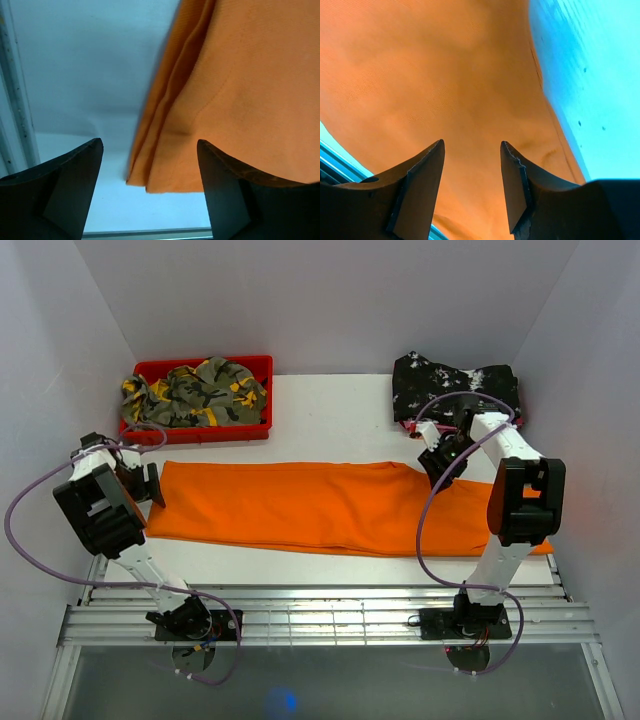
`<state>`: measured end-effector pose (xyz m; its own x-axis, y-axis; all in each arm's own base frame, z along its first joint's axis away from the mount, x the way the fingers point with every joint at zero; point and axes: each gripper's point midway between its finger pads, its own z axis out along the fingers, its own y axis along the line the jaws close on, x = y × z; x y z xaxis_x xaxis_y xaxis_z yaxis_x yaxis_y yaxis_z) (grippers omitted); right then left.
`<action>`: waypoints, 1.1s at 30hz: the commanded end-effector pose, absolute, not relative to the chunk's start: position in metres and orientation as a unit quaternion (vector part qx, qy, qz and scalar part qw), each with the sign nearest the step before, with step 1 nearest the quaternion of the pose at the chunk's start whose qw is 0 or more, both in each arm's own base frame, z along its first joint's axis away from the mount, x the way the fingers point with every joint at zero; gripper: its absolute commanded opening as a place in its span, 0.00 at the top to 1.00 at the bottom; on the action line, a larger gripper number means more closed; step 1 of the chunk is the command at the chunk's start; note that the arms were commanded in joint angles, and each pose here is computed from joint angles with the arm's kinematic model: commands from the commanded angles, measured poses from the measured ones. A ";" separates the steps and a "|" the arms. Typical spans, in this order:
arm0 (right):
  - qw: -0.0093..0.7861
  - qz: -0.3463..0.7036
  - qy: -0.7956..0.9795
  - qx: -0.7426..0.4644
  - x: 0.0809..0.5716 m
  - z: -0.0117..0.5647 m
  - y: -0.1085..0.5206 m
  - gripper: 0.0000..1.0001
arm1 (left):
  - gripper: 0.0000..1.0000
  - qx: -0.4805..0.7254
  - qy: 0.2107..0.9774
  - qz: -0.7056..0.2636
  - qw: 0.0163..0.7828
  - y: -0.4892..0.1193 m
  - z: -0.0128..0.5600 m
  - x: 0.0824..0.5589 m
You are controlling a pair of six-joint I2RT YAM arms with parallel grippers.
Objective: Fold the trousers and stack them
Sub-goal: Fold the trousers
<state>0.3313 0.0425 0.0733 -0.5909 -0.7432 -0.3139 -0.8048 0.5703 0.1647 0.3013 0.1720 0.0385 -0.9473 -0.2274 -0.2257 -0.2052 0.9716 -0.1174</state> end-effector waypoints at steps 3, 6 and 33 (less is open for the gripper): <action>0.092 0.135 0.892 -0.422 0.320 0.080 0.016 0.45 | 0.19 -0.092 0.983 -0.073 0.140 0.165 0.021 0.313; 0.088 0.132 0.894 -0.419 0.318 0.078 0.011 0.45 | 0.23 -0.075 0.982 -0.091 0.149 0.147 0.019 0.317; 0.096 0.151 0.907 -0.382 0.318 0.095 -0.004 0.46 | 1.00 -0.107 0.959 -0.035 0.259 0.215 0.160 0.324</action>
<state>0.3167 -0.0035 0.0744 -0.6895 -0.6815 -0.2453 -0.7236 0.6629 0.1923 0.3208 0.2228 0.0982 -0.8671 -0.3280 -0.3749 -0.2877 0.9442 -0.1606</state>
